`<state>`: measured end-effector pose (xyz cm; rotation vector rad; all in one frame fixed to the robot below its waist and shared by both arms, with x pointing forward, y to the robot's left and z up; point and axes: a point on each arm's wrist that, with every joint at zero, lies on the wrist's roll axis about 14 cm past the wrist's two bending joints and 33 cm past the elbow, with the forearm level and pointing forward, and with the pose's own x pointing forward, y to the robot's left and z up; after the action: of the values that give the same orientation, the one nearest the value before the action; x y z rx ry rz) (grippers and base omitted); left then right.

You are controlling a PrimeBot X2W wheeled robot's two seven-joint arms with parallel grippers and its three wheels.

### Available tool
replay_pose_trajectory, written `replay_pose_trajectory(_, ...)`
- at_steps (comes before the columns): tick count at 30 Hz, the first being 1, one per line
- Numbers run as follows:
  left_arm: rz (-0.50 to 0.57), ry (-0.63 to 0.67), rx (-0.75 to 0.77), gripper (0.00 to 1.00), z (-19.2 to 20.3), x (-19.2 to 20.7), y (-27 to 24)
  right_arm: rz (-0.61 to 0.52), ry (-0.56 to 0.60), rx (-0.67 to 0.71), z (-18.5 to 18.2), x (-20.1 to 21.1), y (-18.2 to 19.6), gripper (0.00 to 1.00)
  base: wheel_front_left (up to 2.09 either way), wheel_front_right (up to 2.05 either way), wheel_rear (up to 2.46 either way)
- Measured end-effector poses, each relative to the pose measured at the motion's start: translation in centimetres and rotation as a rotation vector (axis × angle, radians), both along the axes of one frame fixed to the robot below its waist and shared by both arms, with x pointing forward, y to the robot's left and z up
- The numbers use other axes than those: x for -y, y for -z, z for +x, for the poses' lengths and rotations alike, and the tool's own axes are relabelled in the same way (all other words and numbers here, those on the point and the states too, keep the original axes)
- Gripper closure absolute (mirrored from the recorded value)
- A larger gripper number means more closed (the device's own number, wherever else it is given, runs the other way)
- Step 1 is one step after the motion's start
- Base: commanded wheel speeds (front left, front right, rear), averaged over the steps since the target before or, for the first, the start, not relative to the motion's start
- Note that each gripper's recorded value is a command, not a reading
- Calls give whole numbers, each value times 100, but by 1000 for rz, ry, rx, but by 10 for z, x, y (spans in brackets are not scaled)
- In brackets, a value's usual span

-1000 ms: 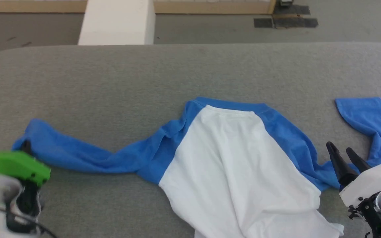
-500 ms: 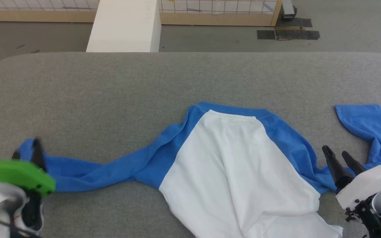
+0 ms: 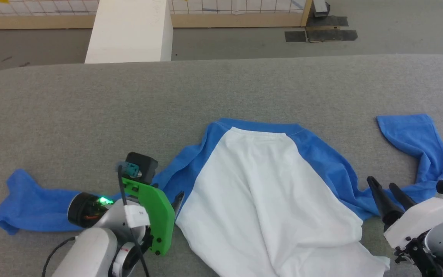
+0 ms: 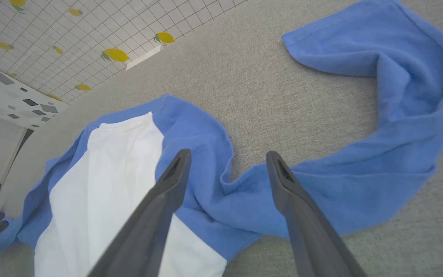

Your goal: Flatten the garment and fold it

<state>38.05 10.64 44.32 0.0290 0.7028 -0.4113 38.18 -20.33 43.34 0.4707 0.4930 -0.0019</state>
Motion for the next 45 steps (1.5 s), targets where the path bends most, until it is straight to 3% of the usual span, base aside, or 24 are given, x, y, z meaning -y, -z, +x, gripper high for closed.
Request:
replay_pose_trajectory(7,56,-39,-53,0,6,-10,26,3,21,-21,-4,5,8,0,0,0,0)
replay_pose_trajectory(8,53,-50,-48,5,8,-11,27,4,24,-22,-4,6,9,0,0,0,0)
replay_pose_trajectory(9,49,-64,-43,16,11,-12,28,5,26,-25,-5,6,10,0,0,0,0)
replay_pose_trajectory(10,49,-70,-41,35,14,-13,29,6,28,-27,-5,7,11,0,0,0,0)
replay_pose_trajectory(11,50,-77,-42,60,15,-14,31,6,28,-28,-5,7,12,0,0,0,0)
replay_pose_trajectory(12,51,-79,-43,100,16,-15,33,6,28,-30,-6,7,12,0,0,0,0)
replay_pose_trajectory(19,7,-123,-32,100,29,-19,31,6,37,-38,-7,9,16,0,0,0,0)
replay_pose_trajectory(27,9,-209,73,100,79,-46,-1,3,40,-54,-5,9,22,0,0,0,0)
replay_pose_trajectory(36,1,-397,-149,100,88,-80,57,-4,48,-76,-2,13,30,0,0,0,0)
replay_pose_trajectory(42,-50,-450,-208,97,89,-83,69,-9,70,-93,-6,20,34,0,0,0,0)
replay_pose_trajectory(43,-80,-464,-199,14,91,-83,65,-8,69,-92,-6,20,34,0,0,0,0)
replay_pose_trajectory(44,-109,-476,-181,0,93,-82,60,-7,68,-90,-6,19,33,0,0,0,0)
replay_pose_trajectory(45,-128,-485,-152,0,94,-82,54,-6,68,-86,-6,19,32,0,0,0,0)
